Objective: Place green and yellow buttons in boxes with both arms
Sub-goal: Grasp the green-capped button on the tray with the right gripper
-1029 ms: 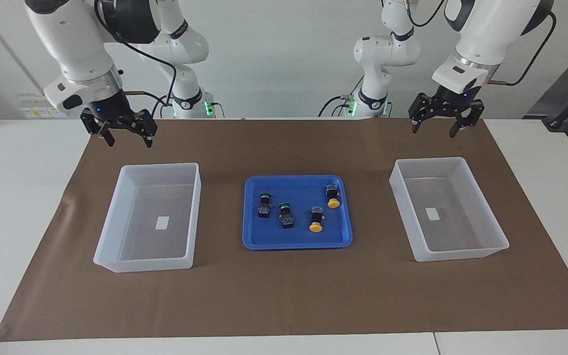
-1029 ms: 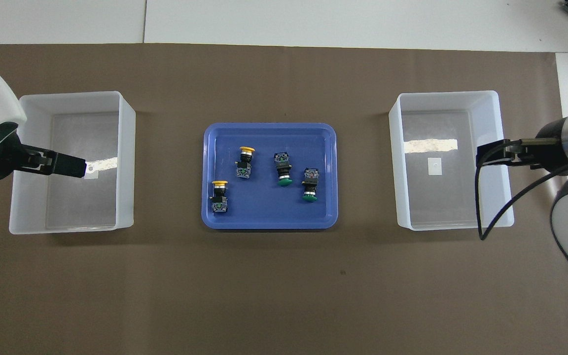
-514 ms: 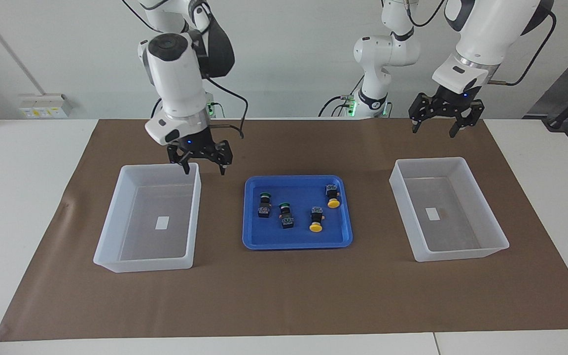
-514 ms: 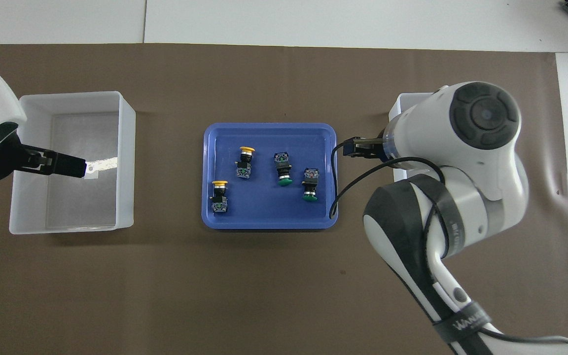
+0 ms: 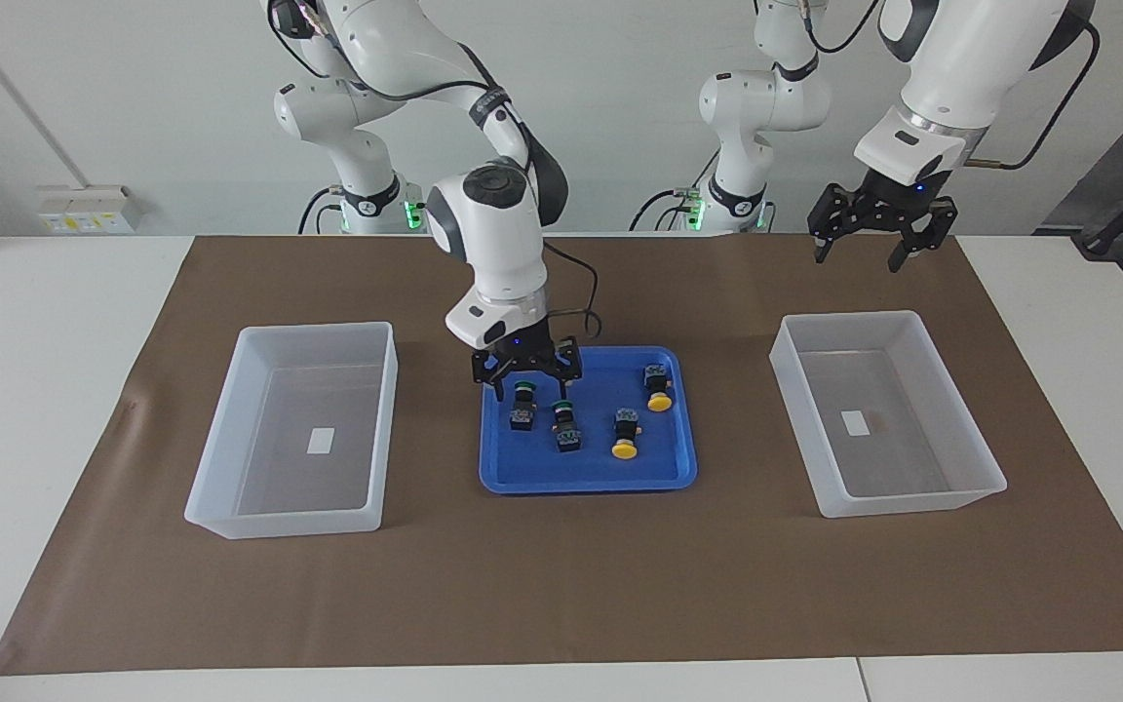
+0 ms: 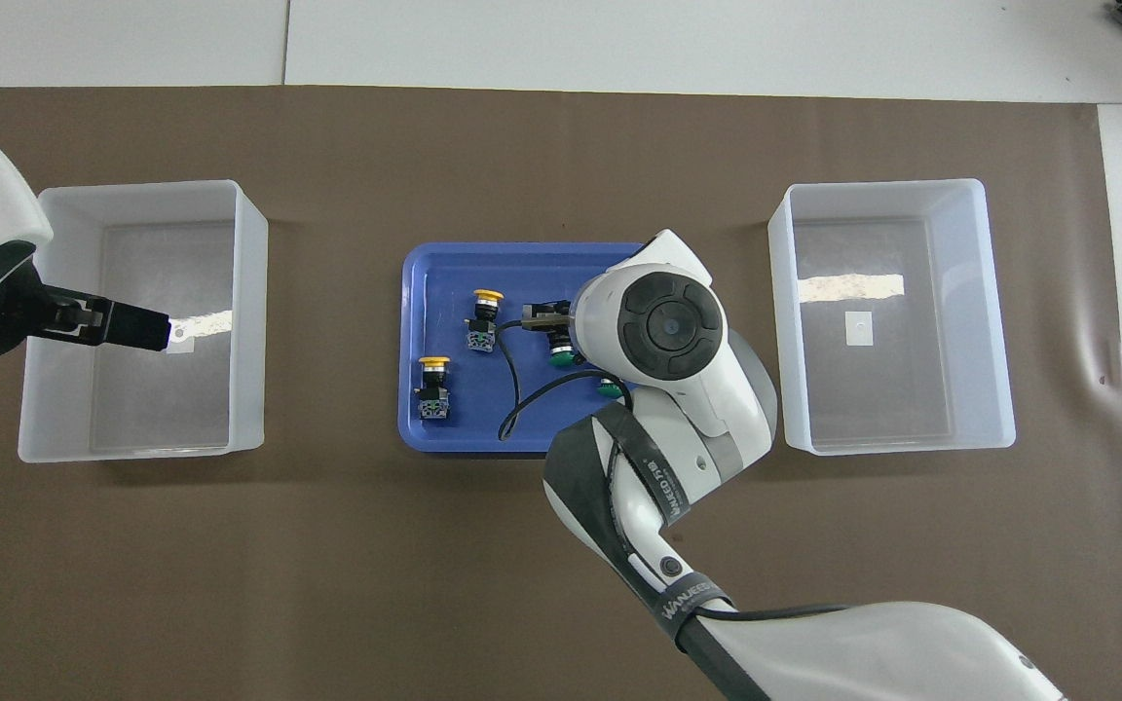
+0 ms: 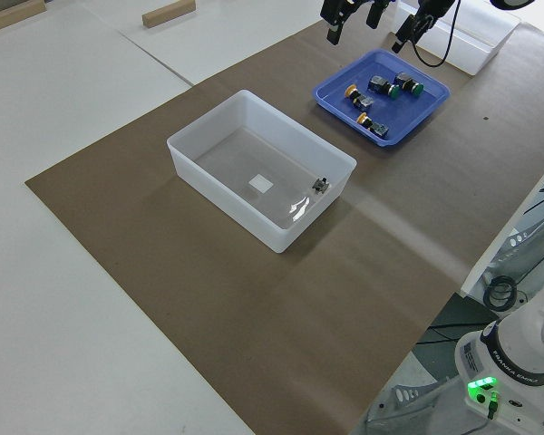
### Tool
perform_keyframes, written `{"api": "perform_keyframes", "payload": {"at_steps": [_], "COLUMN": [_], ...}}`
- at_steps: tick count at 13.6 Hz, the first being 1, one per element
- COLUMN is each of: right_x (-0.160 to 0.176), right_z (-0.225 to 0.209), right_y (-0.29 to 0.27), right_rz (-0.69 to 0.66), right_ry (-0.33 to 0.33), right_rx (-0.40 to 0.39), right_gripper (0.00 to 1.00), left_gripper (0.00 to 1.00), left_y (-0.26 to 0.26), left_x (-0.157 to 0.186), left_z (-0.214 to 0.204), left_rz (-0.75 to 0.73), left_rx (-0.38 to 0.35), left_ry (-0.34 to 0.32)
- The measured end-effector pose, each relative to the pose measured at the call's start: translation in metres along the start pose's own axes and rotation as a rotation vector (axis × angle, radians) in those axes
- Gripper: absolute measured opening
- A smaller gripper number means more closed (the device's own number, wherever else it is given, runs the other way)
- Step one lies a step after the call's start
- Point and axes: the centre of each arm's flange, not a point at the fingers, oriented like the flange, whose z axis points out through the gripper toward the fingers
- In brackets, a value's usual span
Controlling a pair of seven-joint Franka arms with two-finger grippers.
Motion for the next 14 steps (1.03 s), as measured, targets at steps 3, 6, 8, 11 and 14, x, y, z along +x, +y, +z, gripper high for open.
{"api": "perform_keyframes", "payload": {"at_steps": [3,6,8,11,14], "right_x": [-0.018,-0.015,-0.012,-0.014,-0.014], "right_z": [0.034,0.057,0.059,0.066,0.069], "right_y": [-0.021,-0.014,-0.010,-0.009,-0.011], "right_rz": [-0.146,-0.249,-0.284,-0.295,-0.297], "right_ry": [-0.001,0.012,0.027,0.020,0.027], "right_rx": [-0.015,-0.023,-0.022,-0.026,-0.022], "right_gripper": [1.00,0.96,0.75,0.52,0.39], "left_gripper": [1.00,1.00,1.00,1.00,1.00], "left_y": [0.000,0.000,0.000,0.000,0.000], "left_x": [0.000,0.000,0.000,0.000,0.000], "left_z": [0.000,0.000,0.000,0.000,0.000], "left_rz": [0.000,0.000,0.000,0.000,0.000], "left_rx": [0.000,0.000,0.000,0.000,0.000], "left_ry": [0.000,0.000,0.000,0.000,0.000]}}
